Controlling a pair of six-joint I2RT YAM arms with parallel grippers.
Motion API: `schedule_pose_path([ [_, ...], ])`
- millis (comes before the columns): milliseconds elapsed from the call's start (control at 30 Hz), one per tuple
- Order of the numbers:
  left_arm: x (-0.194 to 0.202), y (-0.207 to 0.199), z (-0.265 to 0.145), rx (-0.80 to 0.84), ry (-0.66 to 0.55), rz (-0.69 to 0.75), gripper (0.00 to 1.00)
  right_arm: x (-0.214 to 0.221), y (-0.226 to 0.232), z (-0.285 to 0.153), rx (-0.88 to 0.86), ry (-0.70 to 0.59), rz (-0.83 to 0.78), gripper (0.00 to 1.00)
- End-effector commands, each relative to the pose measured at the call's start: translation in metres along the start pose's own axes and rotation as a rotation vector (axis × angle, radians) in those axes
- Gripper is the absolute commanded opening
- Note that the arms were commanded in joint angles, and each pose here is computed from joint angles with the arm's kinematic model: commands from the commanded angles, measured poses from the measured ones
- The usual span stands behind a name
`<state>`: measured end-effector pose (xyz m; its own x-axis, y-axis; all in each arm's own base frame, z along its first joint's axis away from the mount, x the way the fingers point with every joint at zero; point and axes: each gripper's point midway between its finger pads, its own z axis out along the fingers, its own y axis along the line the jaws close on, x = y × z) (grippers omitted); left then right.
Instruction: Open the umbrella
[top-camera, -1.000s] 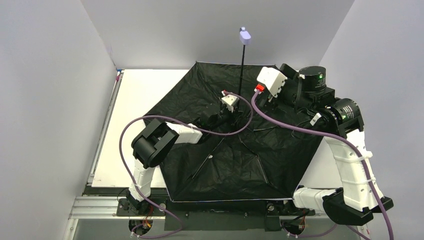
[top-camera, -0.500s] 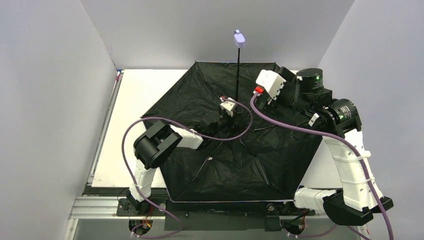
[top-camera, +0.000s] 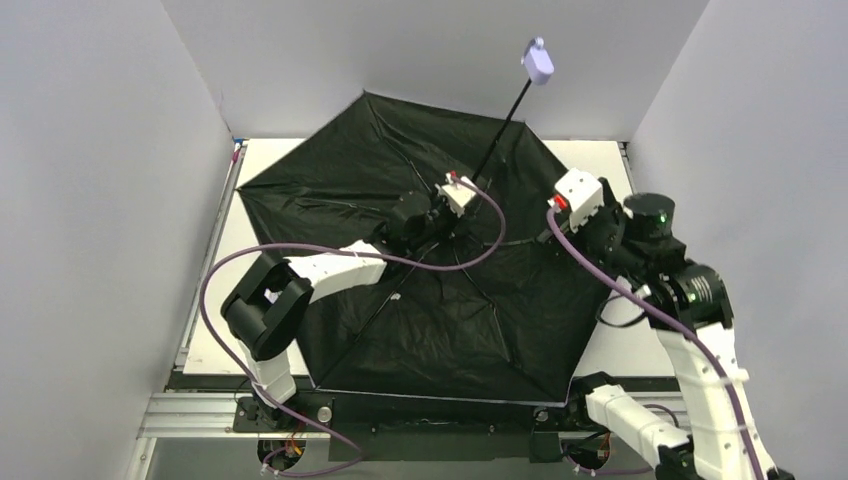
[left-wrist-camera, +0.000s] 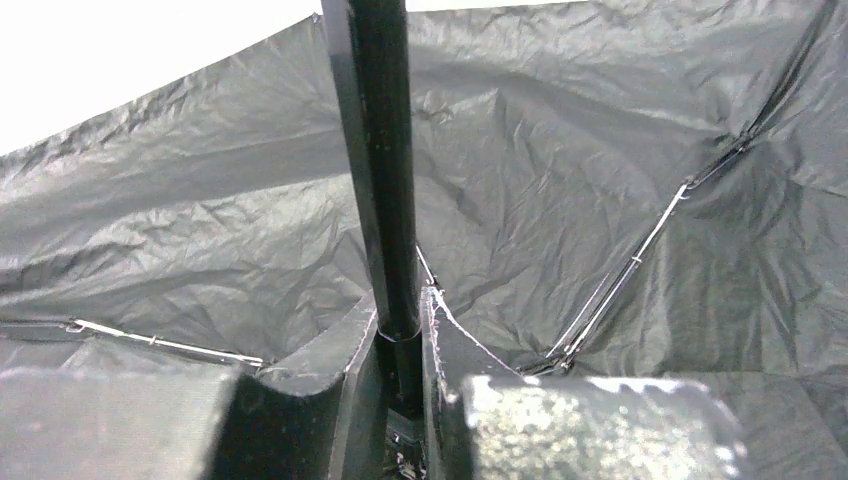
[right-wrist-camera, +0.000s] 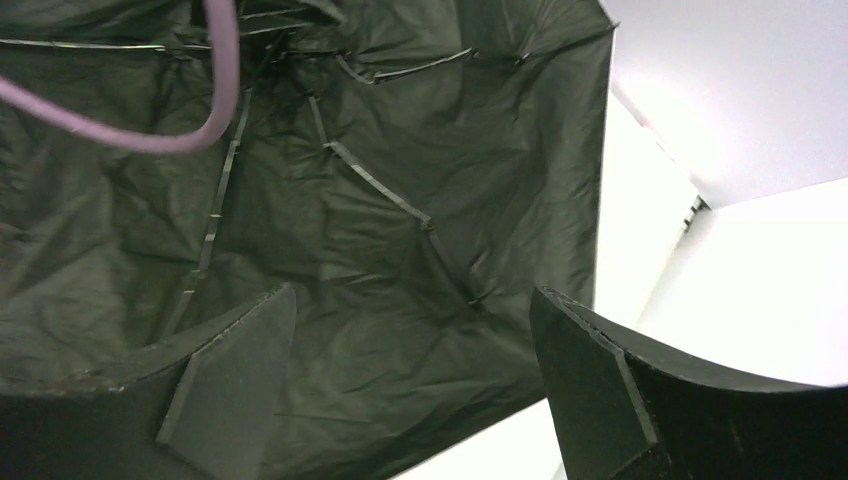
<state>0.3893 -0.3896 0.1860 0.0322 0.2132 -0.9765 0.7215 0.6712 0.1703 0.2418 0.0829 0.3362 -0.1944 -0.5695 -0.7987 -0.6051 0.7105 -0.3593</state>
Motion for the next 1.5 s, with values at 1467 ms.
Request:
schedule_pose_path([
  [1467,-0.301,0.139,-0.143,-0.154,-0.41,1.92,0.0,-0.057,-0.037,0.037,-0.169,-0.283,0.817,0.81],
])
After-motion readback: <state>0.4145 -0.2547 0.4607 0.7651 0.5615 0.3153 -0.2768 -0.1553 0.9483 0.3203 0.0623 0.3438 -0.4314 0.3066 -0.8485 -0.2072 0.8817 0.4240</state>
